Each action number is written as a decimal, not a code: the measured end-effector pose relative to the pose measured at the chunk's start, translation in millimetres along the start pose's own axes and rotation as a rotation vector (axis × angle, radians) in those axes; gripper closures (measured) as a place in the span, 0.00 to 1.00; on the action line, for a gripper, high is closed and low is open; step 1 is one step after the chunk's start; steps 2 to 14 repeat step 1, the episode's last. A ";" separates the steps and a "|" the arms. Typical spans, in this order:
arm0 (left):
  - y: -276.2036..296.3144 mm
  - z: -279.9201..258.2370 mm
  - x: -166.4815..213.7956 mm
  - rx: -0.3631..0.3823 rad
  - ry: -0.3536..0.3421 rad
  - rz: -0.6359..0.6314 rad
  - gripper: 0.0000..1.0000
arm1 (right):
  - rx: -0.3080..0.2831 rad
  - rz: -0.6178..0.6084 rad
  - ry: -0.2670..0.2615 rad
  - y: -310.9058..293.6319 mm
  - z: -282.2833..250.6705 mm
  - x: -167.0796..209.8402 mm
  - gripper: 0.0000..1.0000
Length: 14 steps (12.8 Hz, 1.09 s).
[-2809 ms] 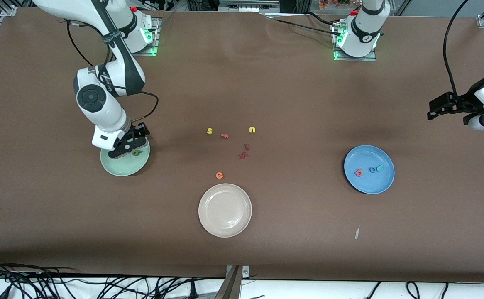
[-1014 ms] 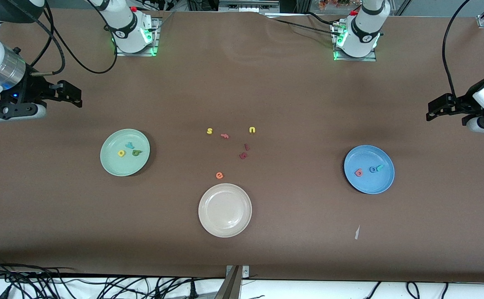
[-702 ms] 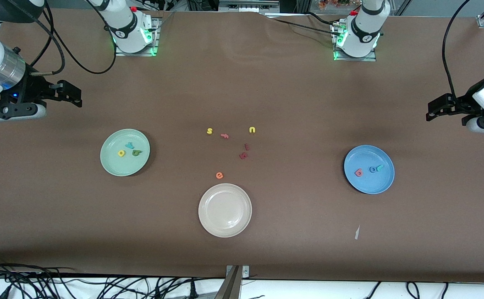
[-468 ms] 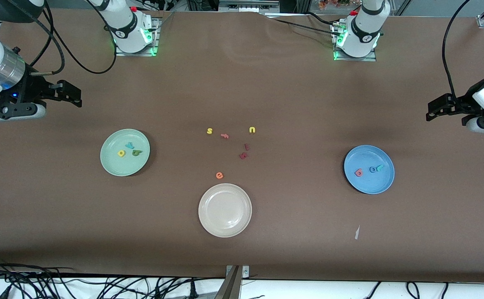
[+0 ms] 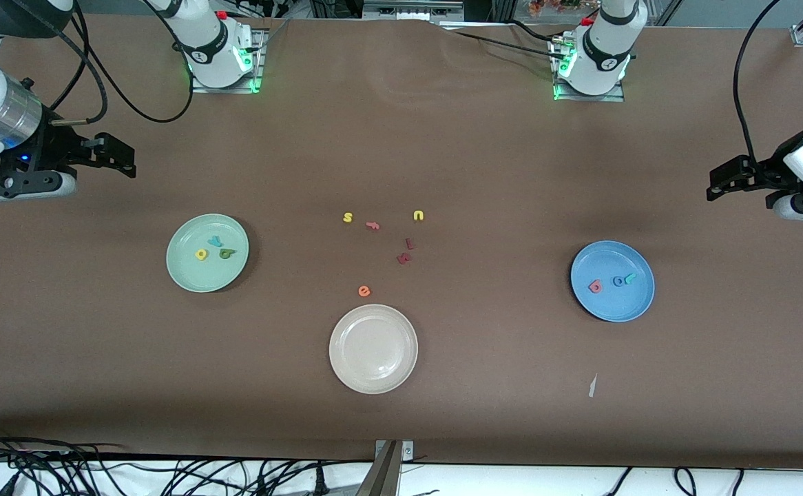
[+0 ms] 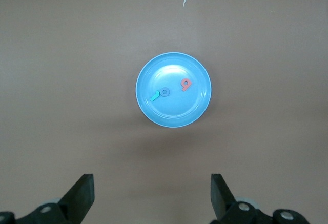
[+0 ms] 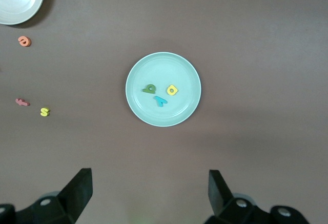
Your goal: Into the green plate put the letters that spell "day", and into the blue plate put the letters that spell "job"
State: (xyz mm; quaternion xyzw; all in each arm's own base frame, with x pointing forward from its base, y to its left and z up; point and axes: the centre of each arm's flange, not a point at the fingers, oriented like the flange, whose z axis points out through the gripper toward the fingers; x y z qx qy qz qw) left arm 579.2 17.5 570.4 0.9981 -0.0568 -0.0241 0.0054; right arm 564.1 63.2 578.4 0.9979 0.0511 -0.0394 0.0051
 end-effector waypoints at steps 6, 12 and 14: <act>0.0 0.0 0.0 0.000 0.000 0.000 0.00 | 0.000 0.000 -0.001 -0.1 0.8 0.4 0.00; 0.0 0.0 0.0 0.000 0.000 0.000 0.00 | 0.000 0.000 -0.001 -0.1 0.8 0.4 0.00; 0.0 0.0 0.0 0.000 0.000 0.000 0.00 | 0.000 0.000 -0.001 -0.1 0.8 0.4 0.00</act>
